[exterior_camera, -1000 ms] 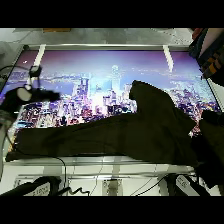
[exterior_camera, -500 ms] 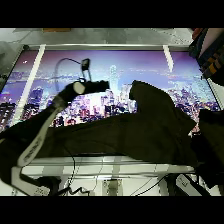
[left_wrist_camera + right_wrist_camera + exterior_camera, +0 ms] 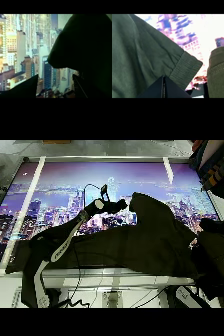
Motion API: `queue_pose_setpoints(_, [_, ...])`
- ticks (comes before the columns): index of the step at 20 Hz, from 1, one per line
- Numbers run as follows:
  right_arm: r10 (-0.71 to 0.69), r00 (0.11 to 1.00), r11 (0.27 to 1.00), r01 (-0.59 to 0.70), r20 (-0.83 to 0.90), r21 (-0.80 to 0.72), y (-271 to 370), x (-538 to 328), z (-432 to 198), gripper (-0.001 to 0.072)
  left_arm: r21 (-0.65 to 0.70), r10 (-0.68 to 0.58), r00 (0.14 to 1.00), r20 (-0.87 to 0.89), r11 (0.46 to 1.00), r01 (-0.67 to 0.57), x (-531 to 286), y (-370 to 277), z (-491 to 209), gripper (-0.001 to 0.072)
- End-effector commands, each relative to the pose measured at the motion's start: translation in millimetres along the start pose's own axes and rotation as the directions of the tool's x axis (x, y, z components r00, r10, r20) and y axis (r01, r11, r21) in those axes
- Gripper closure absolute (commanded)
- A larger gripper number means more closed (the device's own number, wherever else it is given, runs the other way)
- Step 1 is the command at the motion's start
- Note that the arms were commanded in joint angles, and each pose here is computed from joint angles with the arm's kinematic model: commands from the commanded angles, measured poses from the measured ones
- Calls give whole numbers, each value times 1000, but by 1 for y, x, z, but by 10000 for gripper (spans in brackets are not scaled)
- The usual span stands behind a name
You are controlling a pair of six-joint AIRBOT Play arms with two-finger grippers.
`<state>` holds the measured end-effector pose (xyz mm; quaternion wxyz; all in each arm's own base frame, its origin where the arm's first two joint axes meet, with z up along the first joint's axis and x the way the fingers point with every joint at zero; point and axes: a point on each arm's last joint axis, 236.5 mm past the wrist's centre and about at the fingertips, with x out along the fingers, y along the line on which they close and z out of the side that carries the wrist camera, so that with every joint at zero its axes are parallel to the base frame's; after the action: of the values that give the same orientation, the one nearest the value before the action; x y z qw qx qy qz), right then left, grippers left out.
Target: Fold the clothes and pants, and hang the long-sleeved shirts on hangers.
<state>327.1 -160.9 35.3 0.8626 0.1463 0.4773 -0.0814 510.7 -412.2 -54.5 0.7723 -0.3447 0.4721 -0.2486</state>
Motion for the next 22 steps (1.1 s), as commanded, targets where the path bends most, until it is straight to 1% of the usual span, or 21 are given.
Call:
queue_pose_setpoints(1, [-3,1000,1000,3,11,2,-1,0,3,655,-117,-29,999,15,993,31,19,2,-8,195])
queue_pose_setpoints(4, [0,1000,1000,0,15,3,0,0,4,656,-137,-27,995,100,990,41,25,0,3,198])
queue_pose_setpoints(8, [20,999,1000,-21,37,19,5,0,9,656,-119,-39,995,88,992,50,42,-5,-7,206])
queue_pose_setpoints(11, [17,999,1000,-18,42,19,4,0,10,656,-102,-39,990,139,993,54,53,-2,4,209])
queue_pose_setpoints(12, [15,999,1000,-16,46,20,4,0,11,656,-102,-38,989,141,993,53,56,0,4,252])
queue_pose_setpoints(14, [14,999,1000,-15,48,20,4,0,11,656,-97,-39,989,139,994,53,62,1,1,419])
queue_pose_setpoints(16, [15,999,1000,-16,46,19,4,0,11,656,-53,-45,984,172,997,55,66,-4,6,447])
queue_pose_setpoints(18, [15,999,1000,-16,46,19,4,0,11,656,-41,-43,968,246,998,54,64,-7,19,569])
queue_pose_setpoints(19, [15,999,1000,-16,46,19,4,0,11,656,-39,-42,959,281,998,55,62,-8,26,660])
queue_pose_setpoints(20, [15,999,1000,-16,46,19,4,0,11,656,-35,-44,952,302,998,57,59,-10,32,697])
queue_pose_setpoints(22, [15,999,1000,-16,46,19,4,0,11,657,-2,-62,955,290,998,65,51,-22,36,699])
